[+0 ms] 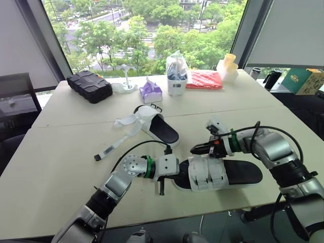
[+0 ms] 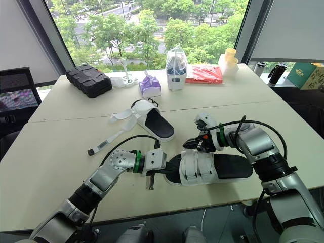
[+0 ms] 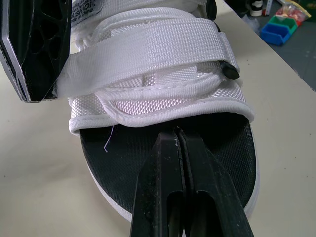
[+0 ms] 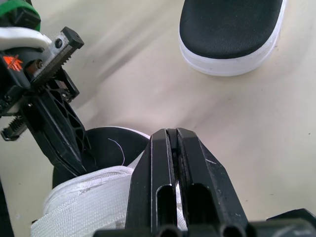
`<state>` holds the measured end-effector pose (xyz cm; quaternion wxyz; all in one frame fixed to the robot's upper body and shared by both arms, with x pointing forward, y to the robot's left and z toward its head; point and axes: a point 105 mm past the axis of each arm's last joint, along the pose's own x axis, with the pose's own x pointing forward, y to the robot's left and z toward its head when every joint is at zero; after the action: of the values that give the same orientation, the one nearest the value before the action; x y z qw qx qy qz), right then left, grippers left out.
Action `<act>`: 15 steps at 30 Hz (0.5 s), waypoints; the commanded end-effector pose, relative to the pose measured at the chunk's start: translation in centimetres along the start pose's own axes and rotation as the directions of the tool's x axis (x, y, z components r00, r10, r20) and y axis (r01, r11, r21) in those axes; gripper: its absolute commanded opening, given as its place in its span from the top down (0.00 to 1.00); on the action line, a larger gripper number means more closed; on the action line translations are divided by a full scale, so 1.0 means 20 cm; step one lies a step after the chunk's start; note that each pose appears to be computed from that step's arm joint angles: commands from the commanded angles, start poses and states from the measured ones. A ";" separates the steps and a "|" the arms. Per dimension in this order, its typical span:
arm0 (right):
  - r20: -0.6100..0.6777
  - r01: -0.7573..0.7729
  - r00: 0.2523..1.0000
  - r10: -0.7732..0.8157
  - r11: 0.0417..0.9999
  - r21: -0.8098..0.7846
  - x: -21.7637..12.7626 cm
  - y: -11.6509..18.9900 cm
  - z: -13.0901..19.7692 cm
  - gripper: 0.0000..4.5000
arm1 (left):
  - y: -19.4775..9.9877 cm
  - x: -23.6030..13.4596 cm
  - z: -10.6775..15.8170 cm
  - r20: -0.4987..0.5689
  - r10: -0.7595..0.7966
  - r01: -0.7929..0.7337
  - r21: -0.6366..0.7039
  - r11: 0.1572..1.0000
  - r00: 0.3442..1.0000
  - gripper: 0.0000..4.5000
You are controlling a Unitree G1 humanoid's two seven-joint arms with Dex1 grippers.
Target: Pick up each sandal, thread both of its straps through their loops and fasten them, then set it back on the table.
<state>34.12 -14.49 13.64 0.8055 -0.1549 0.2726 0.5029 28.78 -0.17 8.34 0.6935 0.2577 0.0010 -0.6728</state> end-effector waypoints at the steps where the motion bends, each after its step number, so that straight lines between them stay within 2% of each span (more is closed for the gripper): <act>1: -0.104 0.167 0.979 -0.176 0.982 -0.089 0.00 -0.12 -0.10 0.92 | -0.05 0.01 -0.09 -0.067 -0.031 0.028 -0.039 0.999 0.997 1.00; 2: -0.082 0.218 0.970 -0.230 0.966 -0.136 0.01 -0.16 -0.07 0.85 | -0.05 0.01 -0.09 -0.067 -0.029 0.027 -0.041 0.999 0.997 1.00; 6: -0.055 0.328 0.935 -0.351 0.913 -0.243 0.03 -0.26 -0.02 0.85 | -0.04 0.01 -0.09 -0.064 -0.020 0.017 -0.049 0.999 0.998 1.00; 10: -0.070 0.351 0.915 -0.397 0.871 -0.343 0.03 -0.31 -0.01 0.85 | -0.03 0.01 -0.09 -0.063 -0.012 0.008 -0.054 0.999 0.998 1.00; 15: 0.026 0.461 0.862 -0.507 0.760 -0.459 -0.10 -0.38 0.13 0.85 | -0.02 0.01 -0.09 -0.064 -0.007 0.003 -0.049 0.999 0.998 1.00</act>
<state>40.22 -17.53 13.32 0.8262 -0.4058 0.1853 0.3441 28.92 -0.23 8.38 0.6972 0.2535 0.0001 -0.6706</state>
